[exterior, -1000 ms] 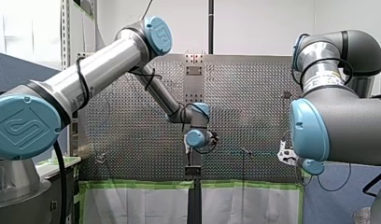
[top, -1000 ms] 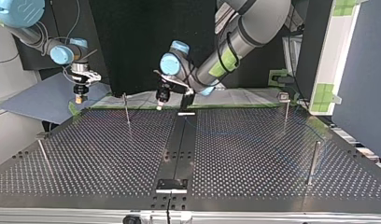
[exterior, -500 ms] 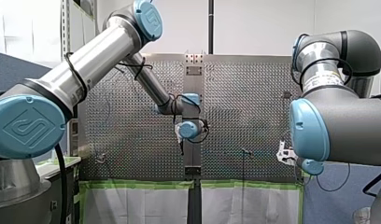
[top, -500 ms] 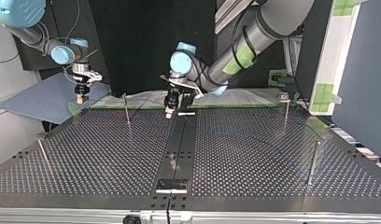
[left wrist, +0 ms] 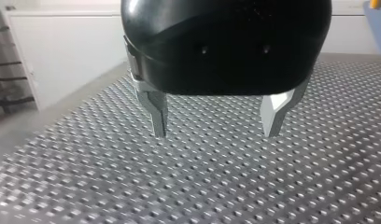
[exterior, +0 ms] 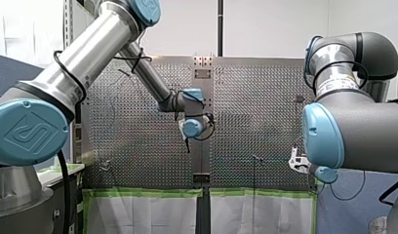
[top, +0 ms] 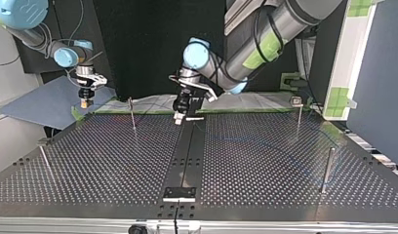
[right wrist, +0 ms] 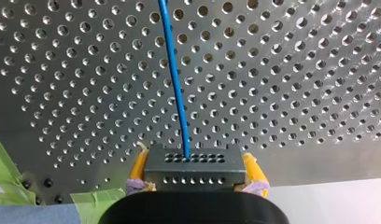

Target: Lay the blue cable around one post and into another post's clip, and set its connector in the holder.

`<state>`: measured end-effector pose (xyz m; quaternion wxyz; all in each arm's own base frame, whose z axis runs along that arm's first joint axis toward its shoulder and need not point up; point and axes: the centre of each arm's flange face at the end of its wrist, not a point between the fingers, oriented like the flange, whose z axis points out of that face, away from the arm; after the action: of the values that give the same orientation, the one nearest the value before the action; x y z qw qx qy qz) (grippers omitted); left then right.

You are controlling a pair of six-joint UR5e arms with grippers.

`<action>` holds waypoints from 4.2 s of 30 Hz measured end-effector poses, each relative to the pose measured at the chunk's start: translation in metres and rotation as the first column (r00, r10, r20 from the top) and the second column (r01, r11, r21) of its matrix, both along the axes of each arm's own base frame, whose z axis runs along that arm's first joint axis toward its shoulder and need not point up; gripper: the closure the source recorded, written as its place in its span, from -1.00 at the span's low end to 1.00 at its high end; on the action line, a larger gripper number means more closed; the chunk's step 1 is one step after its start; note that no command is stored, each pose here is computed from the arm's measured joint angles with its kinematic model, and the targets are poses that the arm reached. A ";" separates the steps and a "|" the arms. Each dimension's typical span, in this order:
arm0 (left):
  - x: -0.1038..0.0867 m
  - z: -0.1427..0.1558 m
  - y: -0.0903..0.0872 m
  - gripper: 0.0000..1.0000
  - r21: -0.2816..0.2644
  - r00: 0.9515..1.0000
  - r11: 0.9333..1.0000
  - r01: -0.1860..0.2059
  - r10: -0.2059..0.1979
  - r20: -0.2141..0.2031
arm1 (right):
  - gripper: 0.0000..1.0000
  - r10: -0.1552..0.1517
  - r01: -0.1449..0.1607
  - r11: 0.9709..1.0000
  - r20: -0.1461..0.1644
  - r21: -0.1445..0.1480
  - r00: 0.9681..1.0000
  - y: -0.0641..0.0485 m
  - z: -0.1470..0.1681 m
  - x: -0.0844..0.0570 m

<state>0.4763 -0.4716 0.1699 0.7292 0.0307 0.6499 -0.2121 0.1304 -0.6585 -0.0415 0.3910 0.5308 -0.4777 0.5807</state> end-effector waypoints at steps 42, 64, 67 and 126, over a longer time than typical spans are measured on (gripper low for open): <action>-0.094 0.071 0.097 -1.00 -0.030 0.992 0.997 -0.068 0.070 0.108 | 1.00 0.017 -0.017 1.000 0.001 0.000 1.000 0.000 -0.002 0.010; -0.150 0.004 0.134 -1.00 0.083 0.996 0.993 -0.089 0.091 -0.021 | 1.00 0.028 -0.028 1.000 0.001 -0.002 1.000 0.002 -0.004 0.017; -0.157 -0.002 0.137 -1.00 0.078 0.996 0.993 -0.087 0.089 -0.023 | 1.00 0.030 -0.030 1.000 0.001 -0.001 1.000 0.002 -0.004 0.018; -0.233 -0.059 0.204 -1.00 0.067 0.988 0.989 -0.136 0.140 -0.068 | 1.00 0.020 -0.020 1.000 -0.022 0.004 1.000 -0.001 -0.005 0.025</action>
<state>0.2430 -0.2679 0.1108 0.7168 0.0005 0.6827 -0.1419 0.1551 -0.6591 -0.0463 0.3896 0.5426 -0.4690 0.5778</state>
